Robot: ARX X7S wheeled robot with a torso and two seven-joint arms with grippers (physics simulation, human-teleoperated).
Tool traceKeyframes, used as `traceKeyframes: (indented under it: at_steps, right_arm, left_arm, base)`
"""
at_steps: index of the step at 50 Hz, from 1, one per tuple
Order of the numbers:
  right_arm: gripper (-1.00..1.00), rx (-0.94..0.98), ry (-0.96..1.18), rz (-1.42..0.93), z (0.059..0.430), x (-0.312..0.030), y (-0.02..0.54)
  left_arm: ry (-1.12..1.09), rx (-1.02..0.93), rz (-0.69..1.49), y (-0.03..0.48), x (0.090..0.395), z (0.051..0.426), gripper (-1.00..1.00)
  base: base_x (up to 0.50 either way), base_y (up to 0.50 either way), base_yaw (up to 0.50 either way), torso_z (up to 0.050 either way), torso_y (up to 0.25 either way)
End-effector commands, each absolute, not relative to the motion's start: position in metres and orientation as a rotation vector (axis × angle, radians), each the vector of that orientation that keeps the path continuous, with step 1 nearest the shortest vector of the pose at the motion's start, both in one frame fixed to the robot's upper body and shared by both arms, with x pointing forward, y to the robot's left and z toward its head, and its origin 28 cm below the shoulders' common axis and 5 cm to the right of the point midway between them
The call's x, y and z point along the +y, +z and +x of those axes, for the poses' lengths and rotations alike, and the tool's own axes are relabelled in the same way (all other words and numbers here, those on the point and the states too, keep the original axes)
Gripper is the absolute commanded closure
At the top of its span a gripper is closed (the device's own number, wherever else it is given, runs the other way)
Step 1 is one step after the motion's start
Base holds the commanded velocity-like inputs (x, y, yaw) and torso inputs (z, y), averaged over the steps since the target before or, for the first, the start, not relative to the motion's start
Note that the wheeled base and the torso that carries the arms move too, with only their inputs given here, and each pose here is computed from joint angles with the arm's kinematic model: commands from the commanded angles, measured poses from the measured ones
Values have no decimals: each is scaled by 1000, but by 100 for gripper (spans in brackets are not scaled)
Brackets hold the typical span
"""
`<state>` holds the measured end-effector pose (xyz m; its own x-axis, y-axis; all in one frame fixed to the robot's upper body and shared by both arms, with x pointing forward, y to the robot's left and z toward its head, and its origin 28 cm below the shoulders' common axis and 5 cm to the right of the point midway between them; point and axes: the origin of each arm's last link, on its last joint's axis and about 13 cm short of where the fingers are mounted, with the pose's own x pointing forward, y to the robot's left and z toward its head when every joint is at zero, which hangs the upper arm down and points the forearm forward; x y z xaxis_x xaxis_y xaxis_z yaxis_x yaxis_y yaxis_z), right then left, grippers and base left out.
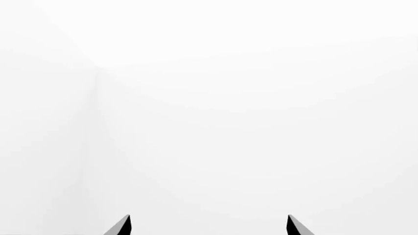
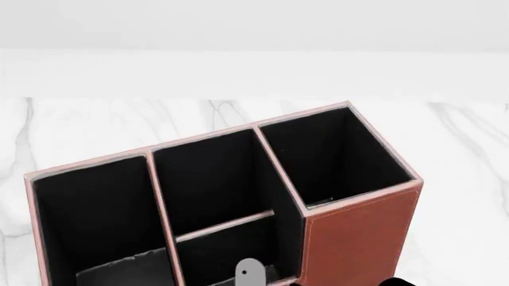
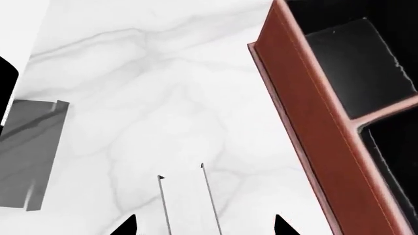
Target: Pick up the book and place it in the front compartment of the caddy.
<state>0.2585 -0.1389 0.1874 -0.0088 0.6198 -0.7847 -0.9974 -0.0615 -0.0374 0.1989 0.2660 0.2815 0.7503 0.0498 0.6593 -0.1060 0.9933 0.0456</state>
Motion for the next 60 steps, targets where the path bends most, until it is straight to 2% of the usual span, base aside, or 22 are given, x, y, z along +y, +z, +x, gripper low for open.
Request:
traceKeyframes:
  at_steps: [1, 45, 46, 60]
  right_arm:
    - [-100, 640, 1483, -772, 266, -134, 182]
    - [-100, 695, 1540, -754, 261, -127, 156]
    - [100, 697, 1535, -758, 261, -127, 155]
    - [100, 713, 1534, -754, 257, -130, 153]
  left_arm:
    - [87, -726, 76, 281, 267, 198, -100]
    - [98, -725, 67, 280, 269, 199, -100]
    - [98, -725, 66, 280, 269, 199, -100]
    - [100, -725, 64, 280, 270, 198, -100]
  base:
    - [0, 0, 0, 0, 0]
    - [0, 0, 0, 0, 0]
    - [0, 0, 0, 0, 0]
    - [0, 0, 0, 0, 0]
